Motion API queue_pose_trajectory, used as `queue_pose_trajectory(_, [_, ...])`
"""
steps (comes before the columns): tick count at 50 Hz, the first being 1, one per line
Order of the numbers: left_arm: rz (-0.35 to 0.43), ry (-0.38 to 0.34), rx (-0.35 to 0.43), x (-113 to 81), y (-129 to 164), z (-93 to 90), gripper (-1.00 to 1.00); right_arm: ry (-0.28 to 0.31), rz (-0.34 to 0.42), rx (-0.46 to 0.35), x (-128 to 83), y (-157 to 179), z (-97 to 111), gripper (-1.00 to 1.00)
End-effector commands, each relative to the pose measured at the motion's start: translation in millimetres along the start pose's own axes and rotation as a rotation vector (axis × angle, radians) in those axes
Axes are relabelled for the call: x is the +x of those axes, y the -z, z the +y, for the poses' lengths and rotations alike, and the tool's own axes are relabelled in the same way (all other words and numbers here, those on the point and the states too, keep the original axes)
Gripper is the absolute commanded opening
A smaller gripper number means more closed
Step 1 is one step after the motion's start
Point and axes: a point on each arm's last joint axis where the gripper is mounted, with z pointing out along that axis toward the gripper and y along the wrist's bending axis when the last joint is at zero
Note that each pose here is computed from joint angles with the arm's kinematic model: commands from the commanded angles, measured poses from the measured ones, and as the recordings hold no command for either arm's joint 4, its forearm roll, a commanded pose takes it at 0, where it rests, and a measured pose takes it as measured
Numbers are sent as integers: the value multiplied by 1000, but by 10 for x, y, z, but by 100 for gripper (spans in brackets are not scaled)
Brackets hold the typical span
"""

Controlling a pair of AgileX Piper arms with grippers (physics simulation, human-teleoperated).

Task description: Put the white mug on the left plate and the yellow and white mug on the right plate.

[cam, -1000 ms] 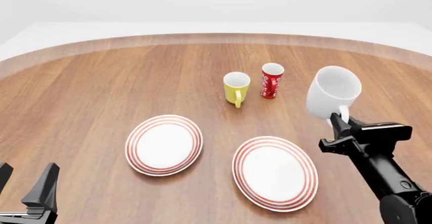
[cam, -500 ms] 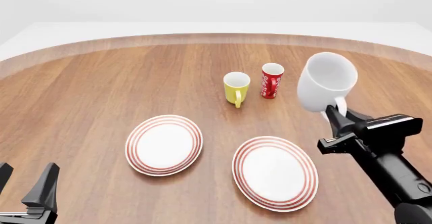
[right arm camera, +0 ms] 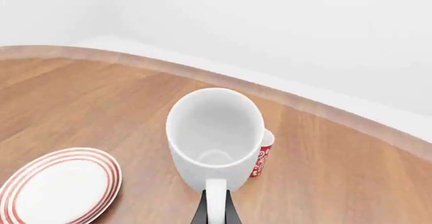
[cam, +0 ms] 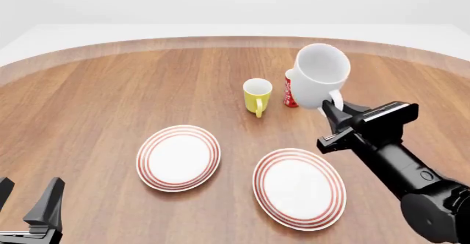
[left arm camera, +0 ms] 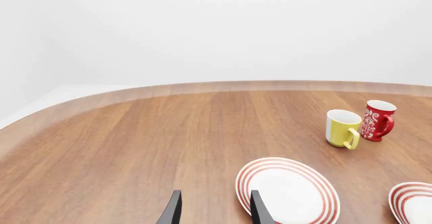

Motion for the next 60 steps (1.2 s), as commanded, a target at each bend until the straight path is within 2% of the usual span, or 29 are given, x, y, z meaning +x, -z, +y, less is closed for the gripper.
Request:
queue_pose_trajectory(1, [0, 0, 0, 0, 0, 0, 100, 5, -13, -61, -60, -140, 147, -100])
queue_pose_trajectory(22, [0, 0, 0, 0, 0, 0, 100, 3, -11, -171, -77, -324, 448, -100])
queue_pose_trajectory(60, [0, 0, 0, 0, 0, 0, 100, -10, 22, -286, -84, -702, 868, -100])
